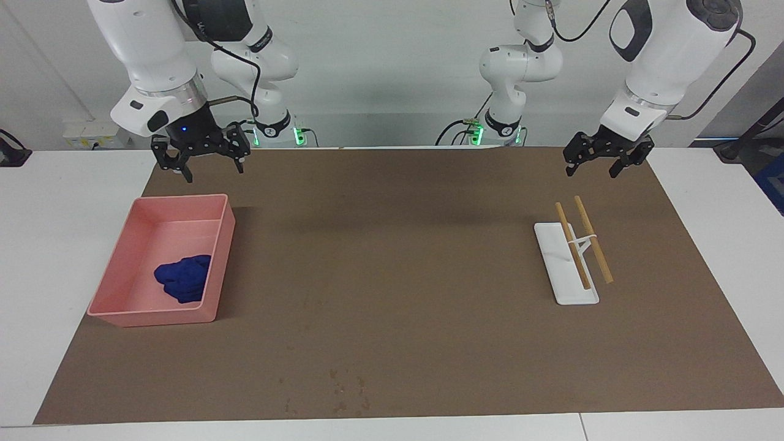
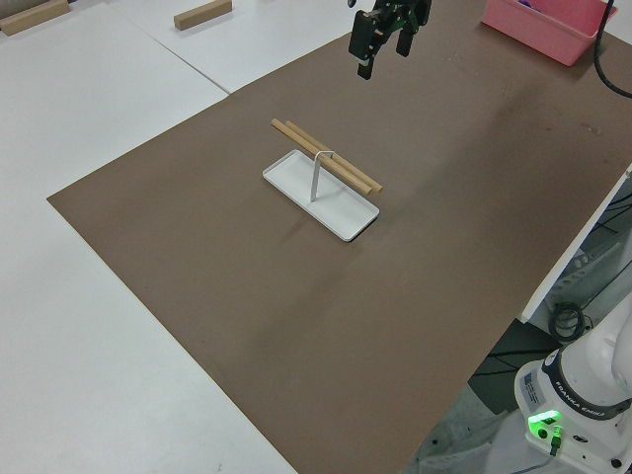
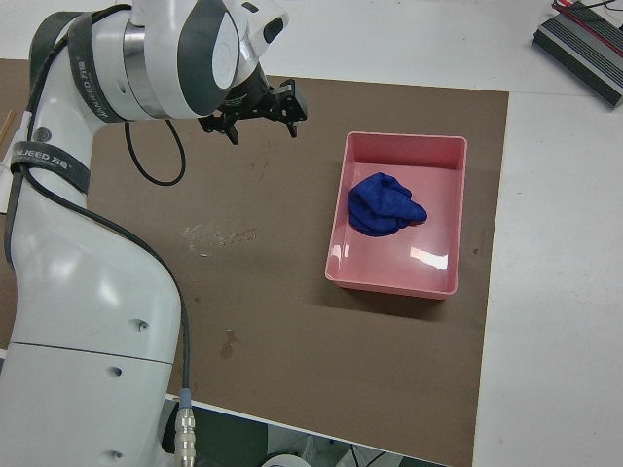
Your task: Wipe water with towel using both arms
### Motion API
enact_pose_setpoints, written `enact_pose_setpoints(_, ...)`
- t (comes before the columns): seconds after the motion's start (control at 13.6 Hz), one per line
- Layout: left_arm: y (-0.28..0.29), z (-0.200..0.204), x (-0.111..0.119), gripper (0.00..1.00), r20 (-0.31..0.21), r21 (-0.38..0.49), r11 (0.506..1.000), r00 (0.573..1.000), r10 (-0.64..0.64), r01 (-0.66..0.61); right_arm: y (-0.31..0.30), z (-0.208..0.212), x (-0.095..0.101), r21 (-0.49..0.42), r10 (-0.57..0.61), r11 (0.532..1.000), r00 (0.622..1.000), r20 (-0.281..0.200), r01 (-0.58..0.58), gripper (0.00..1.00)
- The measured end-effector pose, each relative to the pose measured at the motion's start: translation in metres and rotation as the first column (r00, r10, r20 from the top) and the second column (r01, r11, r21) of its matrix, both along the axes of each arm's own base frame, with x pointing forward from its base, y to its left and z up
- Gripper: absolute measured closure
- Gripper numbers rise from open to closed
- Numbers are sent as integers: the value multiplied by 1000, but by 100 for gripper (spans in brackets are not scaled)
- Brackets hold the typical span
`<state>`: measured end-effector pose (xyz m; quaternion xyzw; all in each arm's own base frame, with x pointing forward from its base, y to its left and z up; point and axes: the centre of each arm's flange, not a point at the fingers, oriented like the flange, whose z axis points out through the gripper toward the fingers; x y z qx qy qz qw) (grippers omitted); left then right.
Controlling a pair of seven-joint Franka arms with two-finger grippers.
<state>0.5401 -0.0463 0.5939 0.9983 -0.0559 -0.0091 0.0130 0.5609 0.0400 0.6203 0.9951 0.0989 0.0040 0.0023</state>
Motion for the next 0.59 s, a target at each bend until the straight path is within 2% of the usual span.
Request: enact_pose_setpoints(0.59,0,0,0,0,0,0,1000,1000,0,0,-35,0,1,15,-66,998,998,-2,66,0)
